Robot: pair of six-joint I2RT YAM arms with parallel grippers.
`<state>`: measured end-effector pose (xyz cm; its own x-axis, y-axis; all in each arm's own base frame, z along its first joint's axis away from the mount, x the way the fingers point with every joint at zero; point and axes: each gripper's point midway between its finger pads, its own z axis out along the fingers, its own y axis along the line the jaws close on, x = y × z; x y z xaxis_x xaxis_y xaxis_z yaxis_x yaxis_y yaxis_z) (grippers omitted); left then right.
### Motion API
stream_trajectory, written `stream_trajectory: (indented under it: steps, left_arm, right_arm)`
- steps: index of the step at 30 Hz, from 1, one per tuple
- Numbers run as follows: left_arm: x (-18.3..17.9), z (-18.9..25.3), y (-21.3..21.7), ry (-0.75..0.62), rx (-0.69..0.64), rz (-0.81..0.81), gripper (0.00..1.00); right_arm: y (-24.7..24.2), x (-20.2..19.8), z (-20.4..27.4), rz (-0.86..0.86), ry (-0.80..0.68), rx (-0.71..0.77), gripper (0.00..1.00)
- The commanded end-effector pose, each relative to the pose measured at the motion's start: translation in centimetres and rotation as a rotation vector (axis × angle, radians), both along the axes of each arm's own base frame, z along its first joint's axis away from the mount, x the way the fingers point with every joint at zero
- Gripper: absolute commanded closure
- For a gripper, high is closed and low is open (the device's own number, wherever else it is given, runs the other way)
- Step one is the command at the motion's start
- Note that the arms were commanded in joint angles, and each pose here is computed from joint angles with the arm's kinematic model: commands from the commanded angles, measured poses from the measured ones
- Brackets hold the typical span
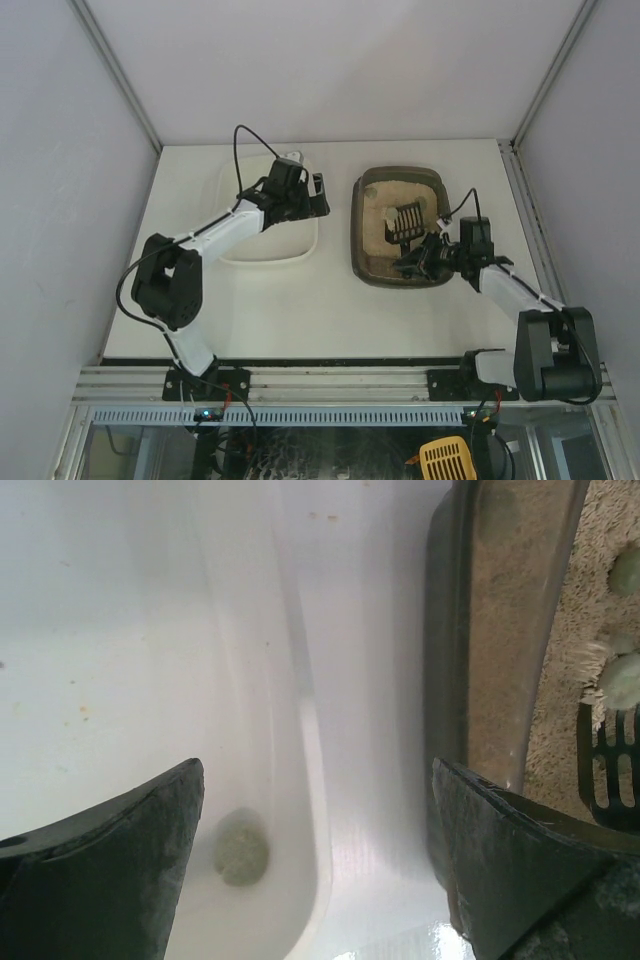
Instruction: Clean the litter box
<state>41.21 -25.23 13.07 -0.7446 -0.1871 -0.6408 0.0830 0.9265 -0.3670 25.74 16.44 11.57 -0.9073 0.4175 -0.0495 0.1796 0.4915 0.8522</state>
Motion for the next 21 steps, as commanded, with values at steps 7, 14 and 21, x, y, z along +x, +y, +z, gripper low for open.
stream_trajectory:
  steps: [7,14,21]
  left_arm:
    - [-0.7,2.5,3.4,-0.096,0.066,0.024,0.0]
    - [-1.4,1.8,4.8,-0.094,0.116,0.039,0.0]
    - [-1.7,1.6,6.6,-0.119,0.199,0.055,0.0]
  right_arm:
    - [0.6,0.0,4.3,-0.047,-0.446,0.326,1.0]
    - [0.4,-0.2,5.2,-0.006,-0.517,0.414,1.0]
    - [1.3,0.0,4.1,0.044,-0.44,0.453,1.0]
